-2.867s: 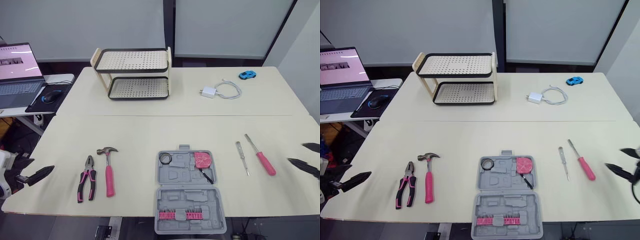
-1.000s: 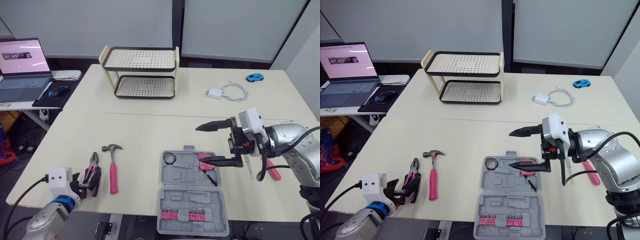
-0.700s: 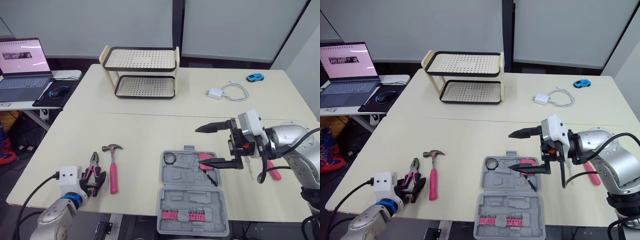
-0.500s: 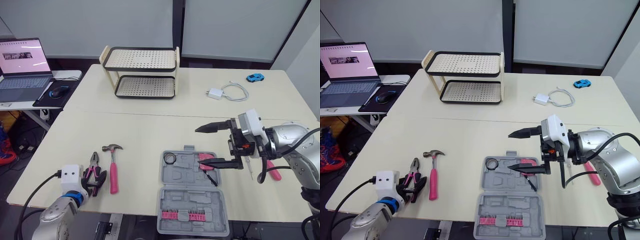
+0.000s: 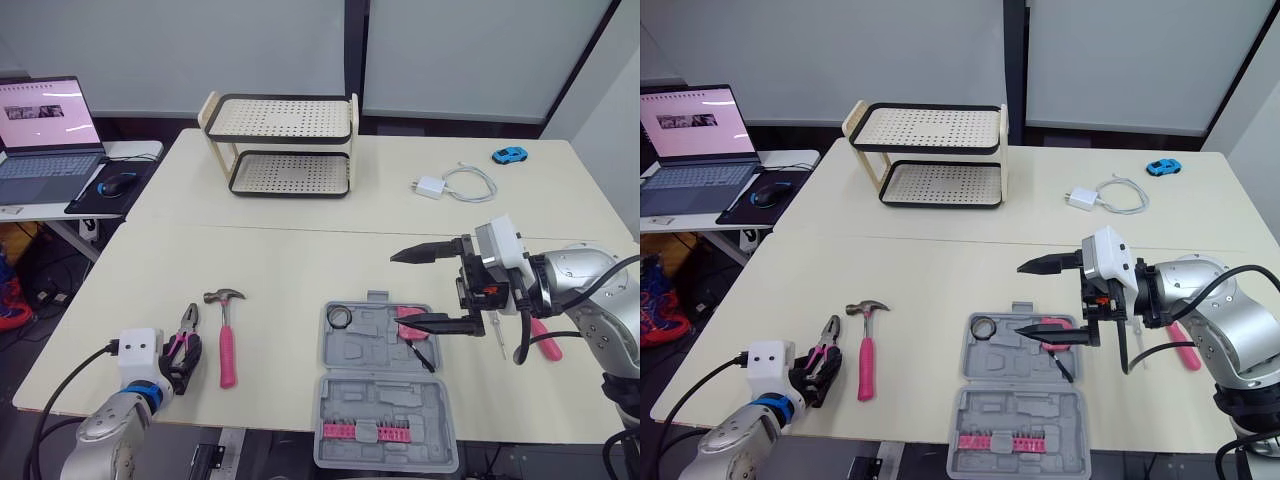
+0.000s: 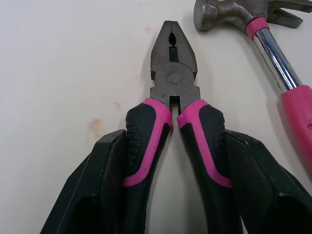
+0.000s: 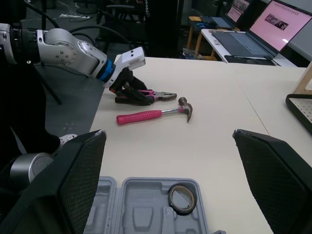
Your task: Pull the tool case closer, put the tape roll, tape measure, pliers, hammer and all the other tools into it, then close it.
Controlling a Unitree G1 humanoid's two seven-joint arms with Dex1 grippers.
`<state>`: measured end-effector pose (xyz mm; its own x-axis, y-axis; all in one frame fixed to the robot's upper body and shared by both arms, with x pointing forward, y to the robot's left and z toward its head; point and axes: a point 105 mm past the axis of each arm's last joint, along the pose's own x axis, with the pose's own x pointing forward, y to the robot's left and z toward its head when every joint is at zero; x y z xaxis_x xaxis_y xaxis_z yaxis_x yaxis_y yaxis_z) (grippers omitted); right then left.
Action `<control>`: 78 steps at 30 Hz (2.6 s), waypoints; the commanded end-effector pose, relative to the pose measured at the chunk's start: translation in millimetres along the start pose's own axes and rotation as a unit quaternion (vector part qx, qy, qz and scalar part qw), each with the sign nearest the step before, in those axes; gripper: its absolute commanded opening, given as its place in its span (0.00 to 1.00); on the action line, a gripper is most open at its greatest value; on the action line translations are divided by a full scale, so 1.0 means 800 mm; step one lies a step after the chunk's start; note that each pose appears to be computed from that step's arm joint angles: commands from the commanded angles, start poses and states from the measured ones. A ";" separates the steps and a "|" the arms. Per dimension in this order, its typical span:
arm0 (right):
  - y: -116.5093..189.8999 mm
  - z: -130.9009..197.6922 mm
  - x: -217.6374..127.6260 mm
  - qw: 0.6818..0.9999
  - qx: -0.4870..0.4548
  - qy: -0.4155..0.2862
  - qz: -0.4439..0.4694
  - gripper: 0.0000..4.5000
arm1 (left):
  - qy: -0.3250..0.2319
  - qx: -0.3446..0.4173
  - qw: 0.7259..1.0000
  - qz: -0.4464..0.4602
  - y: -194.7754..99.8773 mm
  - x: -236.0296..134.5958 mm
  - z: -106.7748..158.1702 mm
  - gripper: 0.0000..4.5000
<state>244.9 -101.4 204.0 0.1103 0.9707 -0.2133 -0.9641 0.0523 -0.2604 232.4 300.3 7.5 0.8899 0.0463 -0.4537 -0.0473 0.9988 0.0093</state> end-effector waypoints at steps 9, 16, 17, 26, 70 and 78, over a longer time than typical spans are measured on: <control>-0.001 0.009 0.000 1.000 -0.027 -0.003 -0.007 1.00 | -0.049 0.142 0.979 -0.138 0.026 -0.049 0.103 0.59; 0.001 0.002 0.000 0.999 -0.037 0.012 -0.007 1.00 | -0.027 0.223 0.917 -0.329 -0.026 -0.077 0.156 0.59; 0.001 0.001 0.000 0.999 -0.037 0.013 -0.008 1.00 | -0.021 0.239 0.907 -0.347 -0.033 -0.079 0.161 0.59; 0.010 -0.018 -0.001 0.997 -0.032 0.066 -0.033 1.00 | -0.024 0.388 0.800 -0.458 -0.132 -0.063 0.191 0.59; -0.016 -0.066 0.069 0.983 -0.029 0.178 -0.034 1.00 | -0.071 0.466 0.679 -0.562 -0.292 -0.041 0.174 0.59; -0.014 -0.066 0.072 0.983 -0.034 0.179 -0.026 0.63 | -0.072 0.469 0.677 -0.562 -0.293 -0.041 0.175 0.59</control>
<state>276.4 -63.1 134.4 0.2510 0.8090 -0.5316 -0.9488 0.0970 -0.3005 279.8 73.2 135.3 0.1667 -0.8035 -0.5715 0.9607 0.0018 0.2777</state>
